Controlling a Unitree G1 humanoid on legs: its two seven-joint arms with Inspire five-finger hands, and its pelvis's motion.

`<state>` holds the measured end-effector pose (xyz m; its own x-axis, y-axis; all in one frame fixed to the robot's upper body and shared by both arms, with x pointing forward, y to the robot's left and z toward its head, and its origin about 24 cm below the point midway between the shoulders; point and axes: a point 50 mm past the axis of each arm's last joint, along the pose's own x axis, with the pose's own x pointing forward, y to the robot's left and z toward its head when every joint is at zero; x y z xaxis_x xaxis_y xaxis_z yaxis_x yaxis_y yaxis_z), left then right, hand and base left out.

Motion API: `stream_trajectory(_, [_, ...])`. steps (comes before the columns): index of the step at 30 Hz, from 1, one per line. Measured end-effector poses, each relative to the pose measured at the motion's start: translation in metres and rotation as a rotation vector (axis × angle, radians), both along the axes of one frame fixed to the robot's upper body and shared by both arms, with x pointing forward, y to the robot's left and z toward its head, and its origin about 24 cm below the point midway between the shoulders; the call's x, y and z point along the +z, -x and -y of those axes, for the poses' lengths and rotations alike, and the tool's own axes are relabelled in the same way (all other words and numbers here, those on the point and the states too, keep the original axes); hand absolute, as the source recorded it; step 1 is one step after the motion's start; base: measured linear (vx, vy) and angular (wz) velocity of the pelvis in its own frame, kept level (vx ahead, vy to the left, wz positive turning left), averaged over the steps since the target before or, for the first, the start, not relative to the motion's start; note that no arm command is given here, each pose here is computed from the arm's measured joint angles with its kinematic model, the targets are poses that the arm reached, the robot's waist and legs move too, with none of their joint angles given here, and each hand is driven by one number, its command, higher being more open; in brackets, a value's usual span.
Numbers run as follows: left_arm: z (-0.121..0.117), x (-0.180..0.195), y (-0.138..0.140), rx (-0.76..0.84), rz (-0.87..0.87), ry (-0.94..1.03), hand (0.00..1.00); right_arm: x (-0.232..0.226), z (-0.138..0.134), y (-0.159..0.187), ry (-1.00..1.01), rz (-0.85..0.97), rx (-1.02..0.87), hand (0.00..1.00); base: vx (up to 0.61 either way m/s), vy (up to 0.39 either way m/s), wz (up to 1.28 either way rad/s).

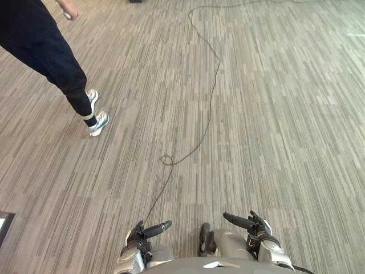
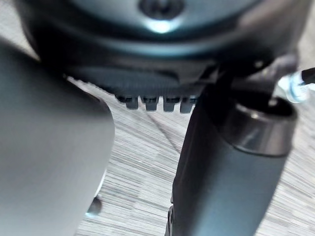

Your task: Pick up cushions and gather them together orderly.

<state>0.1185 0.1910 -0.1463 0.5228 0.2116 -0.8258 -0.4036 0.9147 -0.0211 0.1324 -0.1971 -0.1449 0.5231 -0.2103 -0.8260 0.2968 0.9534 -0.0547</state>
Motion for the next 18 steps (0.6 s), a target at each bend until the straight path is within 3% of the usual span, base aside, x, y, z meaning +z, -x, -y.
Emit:
stream_trajectory(5, [-0.002,0.007,-0.011,0.015,0.062,0.000,1.00,-0.004,-0.003,0.009,-0.011,-0.034,-0.018,1.00,0.43,0.063,-0.37])
stream_trajectory(13, [-0.018,0.007,-0.012,0.009,0.046,-0.033,1.00,-0.011,-0.024,0.021,-0.041,-0.083,0.019,1.00,0.53,0.224,-0.44])
stream_trajectory(18, [-0.016,0.001,-0.005,-0.030,-0.011,-0.039,1.00,-0.006,-0.019,0.013,-0.006,-0.043,0.067,1.00,0.46,0.230,-0.58])
